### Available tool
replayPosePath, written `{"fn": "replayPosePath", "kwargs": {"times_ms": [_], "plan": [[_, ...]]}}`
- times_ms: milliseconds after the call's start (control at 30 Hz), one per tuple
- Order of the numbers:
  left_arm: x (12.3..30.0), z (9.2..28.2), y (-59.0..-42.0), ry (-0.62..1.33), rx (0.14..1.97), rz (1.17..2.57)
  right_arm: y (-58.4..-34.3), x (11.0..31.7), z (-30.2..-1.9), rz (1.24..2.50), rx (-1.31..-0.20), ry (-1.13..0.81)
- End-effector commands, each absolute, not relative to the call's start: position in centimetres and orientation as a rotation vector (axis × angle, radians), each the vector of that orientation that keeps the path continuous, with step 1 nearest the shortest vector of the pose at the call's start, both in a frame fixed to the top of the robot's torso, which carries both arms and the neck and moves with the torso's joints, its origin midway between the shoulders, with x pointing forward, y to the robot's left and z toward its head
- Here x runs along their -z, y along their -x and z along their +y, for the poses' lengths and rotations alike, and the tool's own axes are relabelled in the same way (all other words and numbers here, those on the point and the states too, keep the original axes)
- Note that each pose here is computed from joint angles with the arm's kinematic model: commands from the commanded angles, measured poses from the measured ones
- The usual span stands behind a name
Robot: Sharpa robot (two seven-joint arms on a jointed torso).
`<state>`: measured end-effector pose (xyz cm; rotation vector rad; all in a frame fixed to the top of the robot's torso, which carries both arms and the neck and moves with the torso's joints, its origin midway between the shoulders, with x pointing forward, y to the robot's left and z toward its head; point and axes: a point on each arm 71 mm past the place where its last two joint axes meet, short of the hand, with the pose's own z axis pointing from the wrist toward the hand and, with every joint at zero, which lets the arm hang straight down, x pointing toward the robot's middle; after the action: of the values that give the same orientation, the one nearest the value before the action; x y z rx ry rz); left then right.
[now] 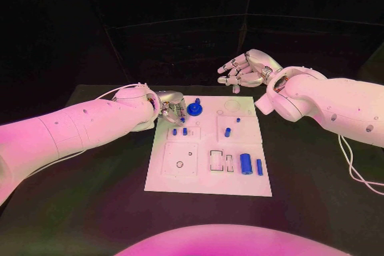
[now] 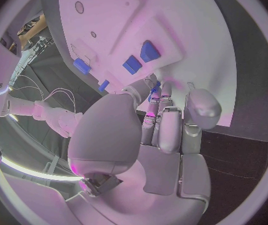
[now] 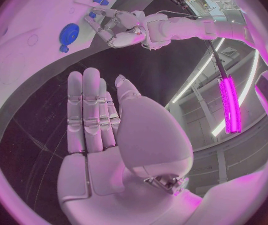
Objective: Assemble the parts on the task board
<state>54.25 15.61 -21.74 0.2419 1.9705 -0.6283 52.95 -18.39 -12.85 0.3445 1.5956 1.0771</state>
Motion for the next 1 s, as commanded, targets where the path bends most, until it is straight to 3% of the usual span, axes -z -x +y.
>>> {"fn": "replayPosePath", "kwargs": {"times_ms": [33, 633, 1000], "plan": [[21.7, 15.6, -54.2, -0.250, 0.619, 1.980, -52.9, 12.7, -18.3, 1.592, -1.087, -0.337], [21.5, 16.4, -54.2, -0.229, 0.612, 1.949, -53.1, 12.8, -18.8, 1.595, -1.065, -0.339], [20.8, 18.8, -54.7, -0.135, 0.608, 1.848, -53.7, 13.6, -20.2, 1.688, -0.879, -0.146]]}}
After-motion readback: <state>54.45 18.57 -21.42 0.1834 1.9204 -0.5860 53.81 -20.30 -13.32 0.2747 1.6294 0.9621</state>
